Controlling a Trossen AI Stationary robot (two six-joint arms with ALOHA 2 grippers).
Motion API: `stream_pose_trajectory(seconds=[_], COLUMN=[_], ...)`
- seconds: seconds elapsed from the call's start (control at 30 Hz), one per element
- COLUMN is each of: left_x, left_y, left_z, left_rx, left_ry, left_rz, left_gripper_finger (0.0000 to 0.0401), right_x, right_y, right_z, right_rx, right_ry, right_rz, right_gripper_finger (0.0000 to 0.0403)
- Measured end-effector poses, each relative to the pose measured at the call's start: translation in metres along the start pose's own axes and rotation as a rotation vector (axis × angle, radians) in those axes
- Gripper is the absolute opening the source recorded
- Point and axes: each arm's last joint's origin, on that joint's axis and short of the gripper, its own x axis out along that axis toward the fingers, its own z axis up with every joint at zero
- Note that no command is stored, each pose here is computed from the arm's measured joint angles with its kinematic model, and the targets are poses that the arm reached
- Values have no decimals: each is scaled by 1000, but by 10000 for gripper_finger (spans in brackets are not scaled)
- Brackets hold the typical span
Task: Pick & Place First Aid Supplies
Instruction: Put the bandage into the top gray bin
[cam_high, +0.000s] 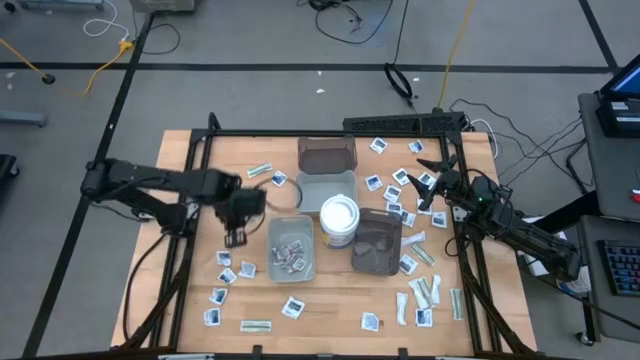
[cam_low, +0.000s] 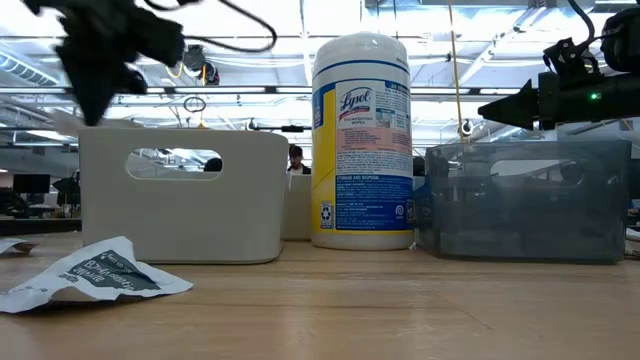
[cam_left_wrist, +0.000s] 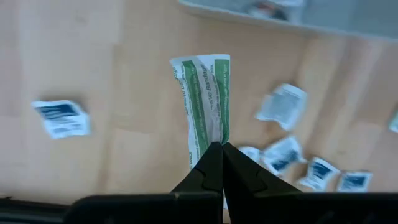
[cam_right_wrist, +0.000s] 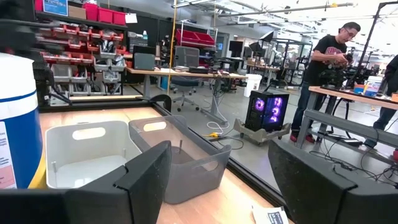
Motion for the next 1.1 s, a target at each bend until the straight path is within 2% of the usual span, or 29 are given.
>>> stream_pose_trajectory(seconds=[0.23,0.33,0.6,0.73,0.87,0.97,1.1], left_x=[-6,-5,3,-2,-12,-19,-4], left_y=[59,74,92,95,97,97,96], left_z=[10,17,88,129,168,188,204], left_rx=[-151,-162,34,147,200,220,235], left_ry=[-35,-12,53,13,-55,-101,-109], left_rz=[41,64,113,120,126,109,46], left_gripper_finger=[0,0,0,0,0,0,0], right_x=[0,0,0,0,0,0,0], right_y=[0,0,0,0,0,0,0], right_z=[0,0,0,0,0,0,0], right_rx=[0,0,0,0,0,0,0], right_ry=[0,0,0,0,0,0,0], right_rz=[0,0,0,0,0,0,0], right_gripper_finger=[263,263,263,263,263,263,263])
